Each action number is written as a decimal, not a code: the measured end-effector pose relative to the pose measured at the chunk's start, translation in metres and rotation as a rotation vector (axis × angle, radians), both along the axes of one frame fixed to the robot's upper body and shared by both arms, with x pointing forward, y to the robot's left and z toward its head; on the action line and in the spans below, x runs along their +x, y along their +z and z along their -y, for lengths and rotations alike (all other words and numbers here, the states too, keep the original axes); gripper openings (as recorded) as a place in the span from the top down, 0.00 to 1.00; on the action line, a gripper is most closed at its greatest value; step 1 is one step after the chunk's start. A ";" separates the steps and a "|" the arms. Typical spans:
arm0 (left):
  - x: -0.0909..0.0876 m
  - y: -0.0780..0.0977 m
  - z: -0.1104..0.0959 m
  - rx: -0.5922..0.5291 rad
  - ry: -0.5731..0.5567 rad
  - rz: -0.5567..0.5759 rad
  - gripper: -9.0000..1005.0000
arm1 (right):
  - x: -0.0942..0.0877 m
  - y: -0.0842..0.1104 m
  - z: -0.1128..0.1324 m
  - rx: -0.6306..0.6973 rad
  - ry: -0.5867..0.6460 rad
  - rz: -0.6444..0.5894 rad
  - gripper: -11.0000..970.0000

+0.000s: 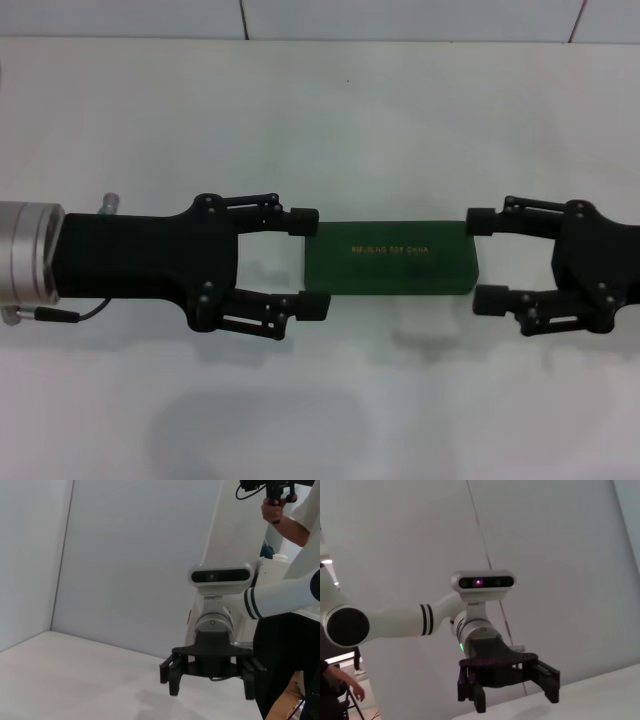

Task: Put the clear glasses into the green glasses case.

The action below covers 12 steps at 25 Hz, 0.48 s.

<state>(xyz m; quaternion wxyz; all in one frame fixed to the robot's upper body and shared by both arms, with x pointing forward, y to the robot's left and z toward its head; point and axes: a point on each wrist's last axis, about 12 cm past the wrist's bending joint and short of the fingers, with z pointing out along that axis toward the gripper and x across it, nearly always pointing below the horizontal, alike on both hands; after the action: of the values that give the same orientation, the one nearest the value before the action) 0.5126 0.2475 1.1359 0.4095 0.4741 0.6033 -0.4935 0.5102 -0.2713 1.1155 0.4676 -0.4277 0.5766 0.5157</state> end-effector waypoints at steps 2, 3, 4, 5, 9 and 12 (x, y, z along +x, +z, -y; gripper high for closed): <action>0.000 0.001 0.000 0.001 0.000 0.001 0.12 | 0.000 -0.001 -0.002 -0.006 0.006 -0.002 0.13; 0.001 0.001 -0.001 0.002 0.000 0.001 0.12 | 0.001 -0.001 -0.003 -0.008 0.008 -0.003 0.13; 0.001 0.001 -0.001 0.002 0.001 -0.001 0.12 | 0.001 -0.001 -0.003 -0.008 0.010 -0.004 0.13; 0.001 0.001 -0.001 0.002 0.002 -0.003 0.12 | 0.001 -0.001 -0.004 -0.005 0.007 -0.004 0.13; 0.001 0.001 -0.002 0.001 0.003 -0.011 0.12 | 0.001 -0.002 -0.005 0.006 -0.002 -0.006 0.12; 0.000 0.000 -0.002 0.000 0.006 -0.014 0.12 | 0.000 -0.003 -0.008 -0.005 0.021 -0.011 0.12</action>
<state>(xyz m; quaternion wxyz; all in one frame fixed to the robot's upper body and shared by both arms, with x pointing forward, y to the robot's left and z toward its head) 0.5123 0.2500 1.1360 0.4066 0.4691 0.6076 -0.4954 0.5105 -0.2633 1.1124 0.4580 -0.4320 0.5761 0.5213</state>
